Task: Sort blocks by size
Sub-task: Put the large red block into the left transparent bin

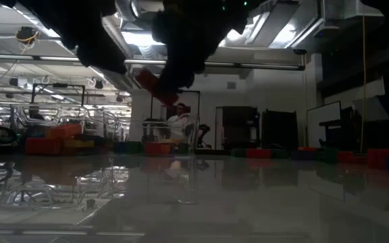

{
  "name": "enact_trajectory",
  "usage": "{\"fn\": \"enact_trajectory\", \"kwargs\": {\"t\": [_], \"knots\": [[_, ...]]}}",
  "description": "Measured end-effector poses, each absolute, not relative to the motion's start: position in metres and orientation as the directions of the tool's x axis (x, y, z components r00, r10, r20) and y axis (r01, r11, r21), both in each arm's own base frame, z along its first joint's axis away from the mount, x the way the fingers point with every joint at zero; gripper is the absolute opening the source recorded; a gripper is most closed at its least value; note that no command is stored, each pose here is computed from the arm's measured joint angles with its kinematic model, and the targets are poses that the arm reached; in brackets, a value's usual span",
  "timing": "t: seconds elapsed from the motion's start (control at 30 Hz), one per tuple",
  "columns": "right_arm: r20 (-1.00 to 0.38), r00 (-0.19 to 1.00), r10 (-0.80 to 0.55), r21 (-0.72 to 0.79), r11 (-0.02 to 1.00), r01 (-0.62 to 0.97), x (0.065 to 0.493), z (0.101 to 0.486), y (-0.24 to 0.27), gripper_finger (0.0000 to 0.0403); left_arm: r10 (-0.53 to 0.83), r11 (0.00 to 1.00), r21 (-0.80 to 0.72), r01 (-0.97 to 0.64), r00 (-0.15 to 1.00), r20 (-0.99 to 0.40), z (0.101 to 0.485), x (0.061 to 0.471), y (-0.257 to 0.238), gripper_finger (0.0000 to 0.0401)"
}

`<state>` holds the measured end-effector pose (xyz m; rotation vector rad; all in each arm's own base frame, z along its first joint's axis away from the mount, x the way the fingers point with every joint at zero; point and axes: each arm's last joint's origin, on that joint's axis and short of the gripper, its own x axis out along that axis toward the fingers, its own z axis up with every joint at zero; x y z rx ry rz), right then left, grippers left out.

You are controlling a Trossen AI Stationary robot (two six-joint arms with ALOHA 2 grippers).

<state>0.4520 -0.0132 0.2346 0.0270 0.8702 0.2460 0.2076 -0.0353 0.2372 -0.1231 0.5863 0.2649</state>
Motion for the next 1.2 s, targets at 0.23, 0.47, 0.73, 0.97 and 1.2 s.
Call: {"fn": "enact_trajectory", "kwargs": {"t": [0.23,0.47,0.73,0.97,1.2], "knots": [[-0.725,0.648,0.235,0.094,0.965,-0.244,0.456,0.237,0.008,0.0066,0.209,0.967,-0.008,-0.254,0.814,-0.543,0.234,0.218,-0.037,0.0223],[-0.73,0.656,0.191,0.057,0.974,-0.221,0.456,0.237,0.009,0.0065,0.207,0.967,-0.012,-0.253,0.82,-0.534,0.234,0.219,-0.038,0.0223],[-0.743,0.665,0.073,-0.027,0.99,-0.139,0.456,0.237,0.004,0.0067,0.201,0.968,-0.025,-0.251,0.826,-0.528,0.234,0.22,-0.039,0.0223],[-0.714,0.693,0.099,-0.014,0.988,-0.156,0.459,0.24,0.006,0.0068,0.203,0.97,-0.003,-0.241,0.823,-0.53,0.234,0.22,-0.038,0.0223],[-0.686,0.716,0.127,-0.001,0.985,-0.175,0.461,0.243,0.006,0.0068,0.204,0.971,0.006,-0.238,0.822,-0.532,0.234,0.22,-0.038,0.0222]]}}
